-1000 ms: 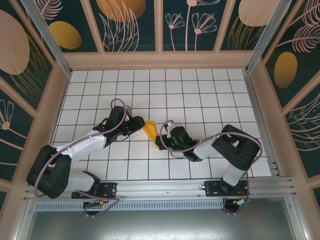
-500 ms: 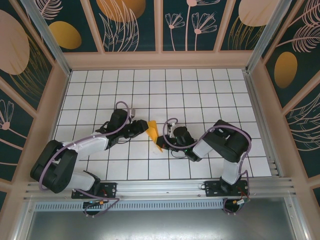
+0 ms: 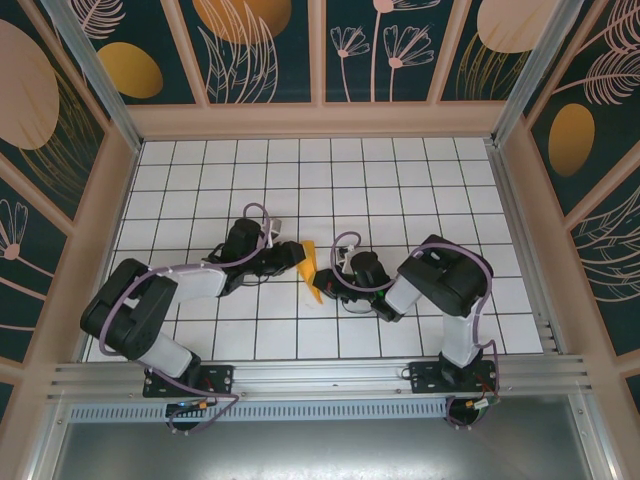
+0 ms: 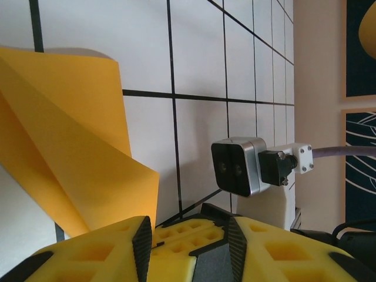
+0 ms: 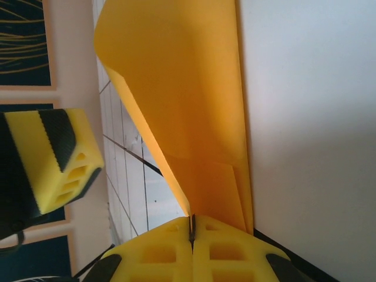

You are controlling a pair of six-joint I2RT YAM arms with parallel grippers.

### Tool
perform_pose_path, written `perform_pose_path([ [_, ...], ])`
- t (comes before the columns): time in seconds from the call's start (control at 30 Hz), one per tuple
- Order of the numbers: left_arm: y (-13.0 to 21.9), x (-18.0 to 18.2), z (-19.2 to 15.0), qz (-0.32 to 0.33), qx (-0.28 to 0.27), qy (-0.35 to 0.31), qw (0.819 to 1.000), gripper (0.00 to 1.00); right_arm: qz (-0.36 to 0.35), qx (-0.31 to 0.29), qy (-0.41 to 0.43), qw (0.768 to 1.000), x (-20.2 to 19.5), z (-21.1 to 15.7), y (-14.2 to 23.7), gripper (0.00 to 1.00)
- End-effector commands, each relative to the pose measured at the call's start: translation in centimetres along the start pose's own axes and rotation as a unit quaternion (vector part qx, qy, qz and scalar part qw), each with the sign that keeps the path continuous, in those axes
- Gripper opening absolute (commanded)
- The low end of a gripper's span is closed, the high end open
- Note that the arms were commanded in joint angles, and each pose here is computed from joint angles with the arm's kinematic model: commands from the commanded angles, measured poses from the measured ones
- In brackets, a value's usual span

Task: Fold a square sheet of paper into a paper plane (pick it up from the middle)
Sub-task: Fold the wing for the fifth time at the center of the table.

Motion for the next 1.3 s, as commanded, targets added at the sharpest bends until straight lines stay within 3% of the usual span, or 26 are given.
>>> perform_pose_path([
  [0.0,-0.4,-0.4,-0.1,-0.030,0.002,-0.008,1.000,0.43,-0.019,0.007,-0.041,0.999,-1.5,-0.2,-0.1,0.00],
  [0.23,-1.4,-0.1,-0.3,-0.037,0.013,-0.008,0.999,0.45,-0.039,0.003,-0.088,0.995,-3.0,-0.3,-0.1,0.00],
  [0.63,-1.8,-1.1,0.3,-0.066,0.010,-0.022,0.998,0.51,-0.062,0.012,-0.091,0.994,-3.6,-0.3,-0.5,0.00],
  [1.03,-4.0,2.4,-0.5,-0.023,0.032,0.007,0.999,0.50,-0.072,0.009,-0.108,0.992,-4.1,-0.4,-0.4,0.00],
  [1.27,-4.2,5.2,-1.6,0.040,0.041,0.040,0.998,0.46,-0.092,-0.009,-0.096,0.991,-3.4,0.0,0.3,0.03],
])
Point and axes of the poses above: each hand's point on the last joint's axis, 136 mm out from that joint toward the fingers, its own y axis back along the fingers, its own x axis along the line the jaws close on, z = x × y, the point moved 3 cm from there along y, back along the fingers, and after that the axes turned 5 degrees about -y, right-handed, at the moved point
